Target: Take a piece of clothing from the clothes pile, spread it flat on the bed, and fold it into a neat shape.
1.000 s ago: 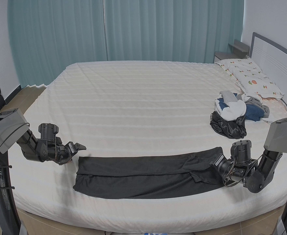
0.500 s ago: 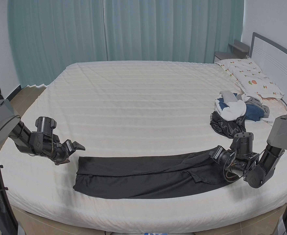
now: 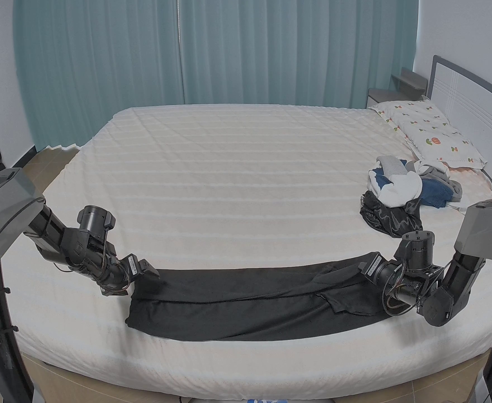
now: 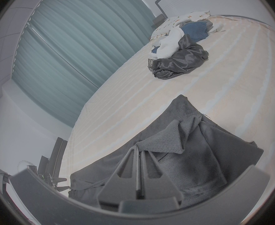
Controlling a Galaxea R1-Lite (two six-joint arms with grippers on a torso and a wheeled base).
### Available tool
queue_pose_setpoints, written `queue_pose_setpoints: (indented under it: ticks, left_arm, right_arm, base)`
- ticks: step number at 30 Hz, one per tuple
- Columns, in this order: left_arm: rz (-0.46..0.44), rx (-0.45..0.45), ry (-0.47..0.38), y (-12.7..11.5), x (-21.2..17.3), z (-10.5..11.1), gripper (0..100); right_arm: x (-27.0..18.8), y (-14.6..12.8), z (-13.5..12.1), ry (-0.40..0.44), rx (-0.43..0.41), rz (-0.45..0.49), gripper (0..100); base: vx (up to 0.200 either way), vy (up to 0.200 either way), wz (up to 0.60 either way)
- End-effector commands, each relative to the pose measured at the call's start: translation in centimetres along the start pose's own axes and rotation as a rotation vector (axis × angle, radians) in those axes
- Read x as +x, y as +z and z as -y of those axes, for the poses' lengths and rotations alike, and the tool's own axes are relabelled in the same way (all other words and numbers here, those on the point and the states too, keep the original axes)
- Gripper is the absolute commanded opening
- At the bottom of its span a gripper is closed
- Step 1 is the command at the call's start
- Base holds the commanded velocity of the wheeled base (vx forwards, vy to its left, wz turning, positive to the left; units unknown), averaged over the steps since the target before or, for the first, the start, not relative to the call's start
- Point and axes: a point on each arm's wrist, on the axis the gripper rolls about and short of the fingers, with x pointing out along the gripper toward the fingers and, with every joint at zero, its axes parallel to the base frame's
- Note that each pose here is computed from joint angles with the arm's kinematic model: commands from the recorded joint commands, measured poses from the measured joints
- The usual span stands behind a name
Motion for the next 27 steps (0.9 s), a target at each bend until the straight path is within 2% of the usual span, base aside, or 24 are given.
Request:
queue_pose_setpoints:
  ticks: [1, 4, 7, 12, 15, 20, 24, 27]
  left_arm:
    - [-0.006, 0.011, -0.001, -0.2, 0.5, 0.4, 100]
    - [0.008, 0.011, -0.008, 0.0, 0.1, 0.6, 100]
    - [0.078, 0.002, -0.044, 0.6, -2.5, 1.6, 100]
    - [0.114, -0.082, -0.110, 0.0, -4.9, 3.9, 100]
    - [0.095, -0.094, -0.108, -0.9, -4.2, 5.1, 100]
    - [0.050, -0.159, -0.077, -3.4, -3.0, 5.5, 100]
    - [0.104, -0.229, -0.146, -5.3, -1.6, 6.5, 100]
    - [0.168, -0.223, -0.128, -7.1, 0.5, 6.7, 100]
  right_arm:
    - [0.1, -0.2, 0.1, -0.003, -0.002, -0.009, 0]
    - [0.1, -0.2, 0.0, -0.002, -0.001, -0.007, 0]
    - [0.0, -0.1, -0.1, 0.003, 0.001, -0.003, 0]
    - [-0.3, -0.4, -0.1, 0.002, 0.026, -0.013, 0]
    - [-0.3, -0.4, 0.1, 0.003, 0.028, -0.010, 0]
    - [-0.6, -0.4, -0.1, 0.033, 0.033, -0.018, 0]
    - [-0.6, -0.4, -0.2, 0.040, 0.033, -0.021, 0]
    - [-0.7, -0.4, -0.2, 0.040, 0.056, -0.021, 0]
  base:
    - [0.000, 0.000, 0.00]
    - [0.000, 0.000, 0.00]
    - [0.000, 0.000, 0.00]
    - [0.000, 0.000, 0.00]
    - [0.000, 0.000, 0.00]
    - [0.000, 0.000, 0.00]
    - [0.000, 0.000, 0.00]
    - [0.000, 0.000, 0.00]
